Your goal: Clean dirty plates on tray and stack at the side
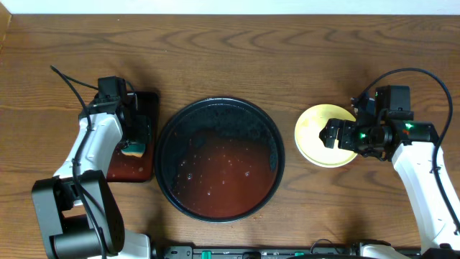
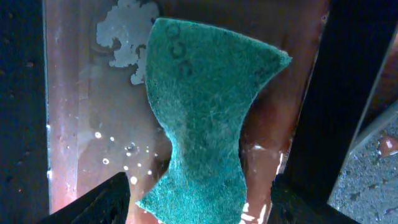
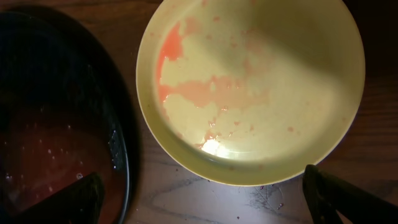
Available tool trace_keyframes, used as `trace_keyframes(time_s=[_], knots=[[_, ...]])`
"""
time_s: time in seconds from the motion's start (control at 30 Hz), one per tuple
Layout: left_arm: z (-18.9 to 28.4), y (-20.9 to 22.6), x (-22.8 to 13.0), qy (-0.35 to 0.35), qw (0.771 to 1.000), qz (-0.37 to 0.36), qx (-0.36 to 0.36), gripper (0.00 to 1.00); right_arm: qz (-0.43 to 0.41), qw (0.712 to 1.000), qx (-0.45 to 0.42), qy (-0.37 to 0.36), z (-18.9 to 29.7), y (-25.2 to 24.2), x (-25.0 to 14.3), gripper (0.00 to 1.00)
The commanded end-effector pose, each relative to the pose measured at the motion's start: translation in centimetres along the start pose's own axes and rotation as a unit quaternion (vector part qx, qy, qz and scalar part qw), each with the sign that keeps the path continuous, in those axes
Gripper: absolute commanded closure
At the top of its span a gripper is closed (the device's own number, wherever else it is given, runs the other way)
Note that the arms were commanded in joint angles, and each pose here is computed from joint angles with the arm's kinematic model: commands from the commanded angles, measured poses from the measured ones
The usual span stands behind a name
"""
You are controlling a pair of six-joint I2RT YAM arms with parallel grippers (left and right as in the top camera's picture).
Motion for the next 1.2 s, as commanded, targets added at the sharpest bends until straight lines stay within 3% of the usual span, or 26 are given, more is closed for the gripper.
trace_keyframes(time_s=[0.0,0.23,0.47,0.6,0.8,1.0,1.17], knots=[[3.4,0.0,1.9,-0.046,0.999,0.009,-0.007,0.27,0.019,0.999,0.002,-0.03,1.8,0.8,0.7,0.01],[9.6,-0.2,4.3,-0.159,0.986,0.019,-0.038,0.27,0.046,0.992,-0.007,-0.12,8.5,2.7,2.2,0.01],[10.5,-0.2,4.4,-0.173,0.984,0.02,-0.041,0.27,0.087,0.962,-0.023,-0.26,17.5,5.2,2.4,0.01],[10.5,-0.2,4.3,-0.17,0.984,0.02,-0.041,0.26,0.106,0.94,-0.029,-0.322,21.1,6.5,0.4,0.01],[10.5,-0.2,4.3,-0.17,0.984,0.02,-0.041,0.26,0.117,0.925,-0.033,-0.359,23.1,7.2,-1.3,0.01],[10.5,-0.2,4.3,-0.17,0.984,0.02,-0.041,0.26,0.123,0.931,-0.09,-0.332,22.5,5.7,-2.9,0.01],[10.5,-0.2,4.3,-0.17,0.984,0.02,-0.041,0.26,0.154,0.902,-0.124,-0.384,22.2,5.0,-2.2,0.01]])
Point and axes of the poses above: each gripper's point midway between its finger pads, its own z axis back along the fingers, its own y axis along the line the jaws close on, x = y × z, the point moved 3 cm from there along z, back along the fingers, and after that the axes turned 15 degrees about z, right-handed, at the moved point
